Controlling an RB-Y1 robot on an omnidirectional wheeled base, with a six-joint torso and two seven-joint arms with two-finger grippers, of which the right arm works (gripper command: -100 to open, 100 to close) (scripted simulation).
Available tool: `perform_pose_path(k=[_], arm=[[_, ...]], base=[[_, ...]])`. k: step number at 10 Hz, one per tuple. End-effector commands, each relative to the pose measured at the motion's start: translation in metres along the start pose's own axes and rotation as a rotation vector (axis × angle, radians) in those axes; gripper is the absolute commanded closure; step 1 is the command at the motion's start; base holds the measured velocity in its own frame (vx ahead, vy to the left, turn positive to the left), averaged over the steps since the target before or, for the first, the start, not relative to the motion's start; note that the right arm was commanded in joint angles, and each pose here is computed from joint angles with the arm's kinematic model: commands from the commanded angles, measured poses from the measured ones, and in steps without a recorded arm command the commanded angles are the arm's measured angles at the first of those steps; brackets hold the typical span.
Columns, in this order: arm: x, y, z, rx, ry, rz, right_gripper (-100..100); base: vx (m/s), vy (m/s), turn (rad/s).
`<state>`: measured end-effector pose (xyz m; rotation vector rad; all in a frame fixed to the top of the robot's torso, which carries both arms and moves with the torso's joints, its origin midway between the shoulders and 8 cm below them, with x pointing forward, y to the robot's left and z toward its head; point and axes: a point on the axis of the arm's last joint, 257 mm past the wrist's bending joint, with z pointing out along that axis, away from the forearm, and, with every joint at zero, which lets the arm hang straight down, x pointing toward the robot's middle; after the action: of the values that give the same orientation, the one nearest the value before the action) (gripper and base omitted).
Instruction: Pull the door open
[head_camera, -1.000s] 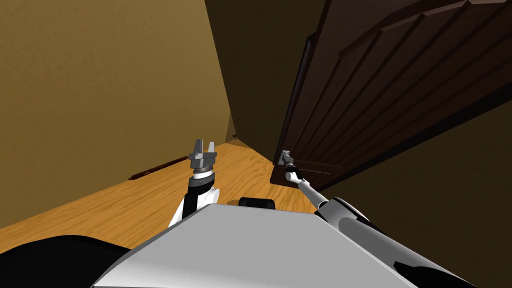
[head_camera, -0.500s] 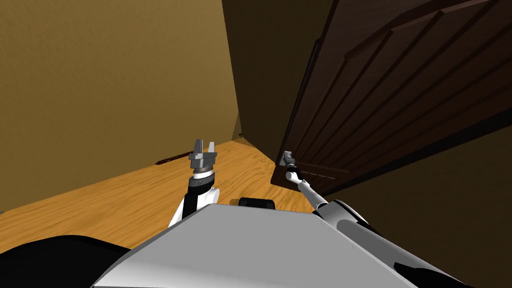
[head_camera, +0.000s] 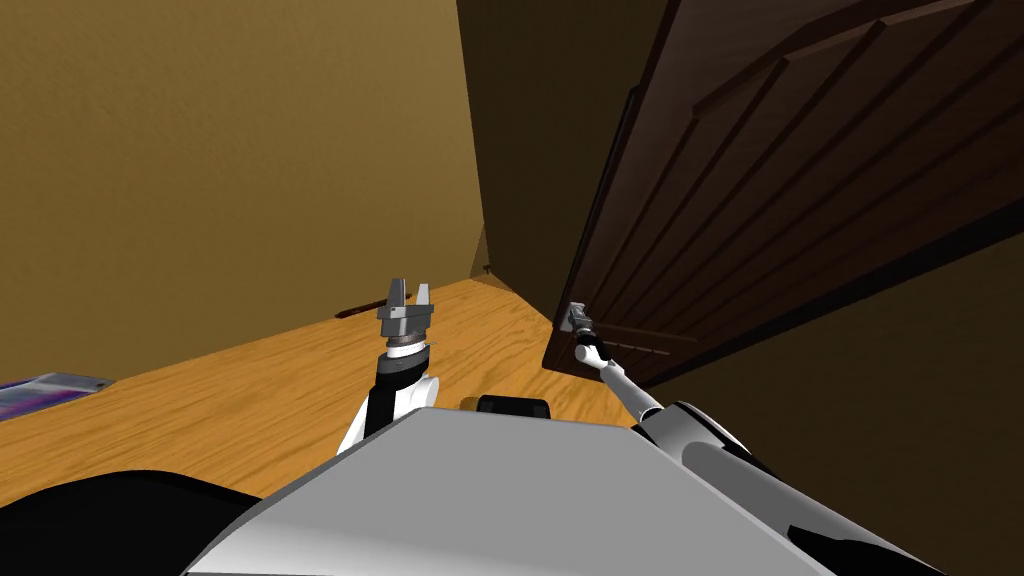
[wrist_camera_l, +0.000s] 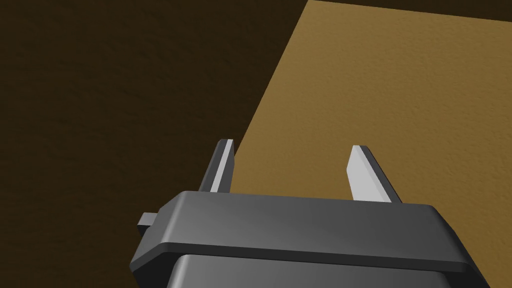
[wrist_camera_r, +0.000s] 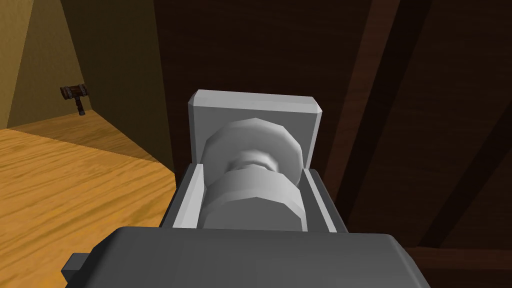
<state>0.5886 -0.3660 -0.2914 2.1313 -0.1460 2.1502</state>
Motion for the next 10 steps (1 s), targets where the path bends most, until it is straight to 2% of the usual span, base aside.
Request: perform_pose_path(k=[1,4,7,8,10], arm=[[-0.0034,-0.0081,-0.004,0.026,-0.006,0.007,100],[-0.0038,-0.0079,-0.0078,0.052,-0.007,0.009,100],[-0.0045,-0.0078,-0.0106,0.069,-0.009,0.01,100],[-0.0036,-0.0065,-0.0093,0.064,-0.008,0.008,100],[-0.0042,-0.0116,-0.014,0.095,-0.008,0.007,100]], base=[[-0.219,-0.067,0.105],[-0.199,-0.111,0.138],[-0.167,-0.057,0.075],[-0.062,-0.028,0.02],[-0.179,-0.069,0.085]])
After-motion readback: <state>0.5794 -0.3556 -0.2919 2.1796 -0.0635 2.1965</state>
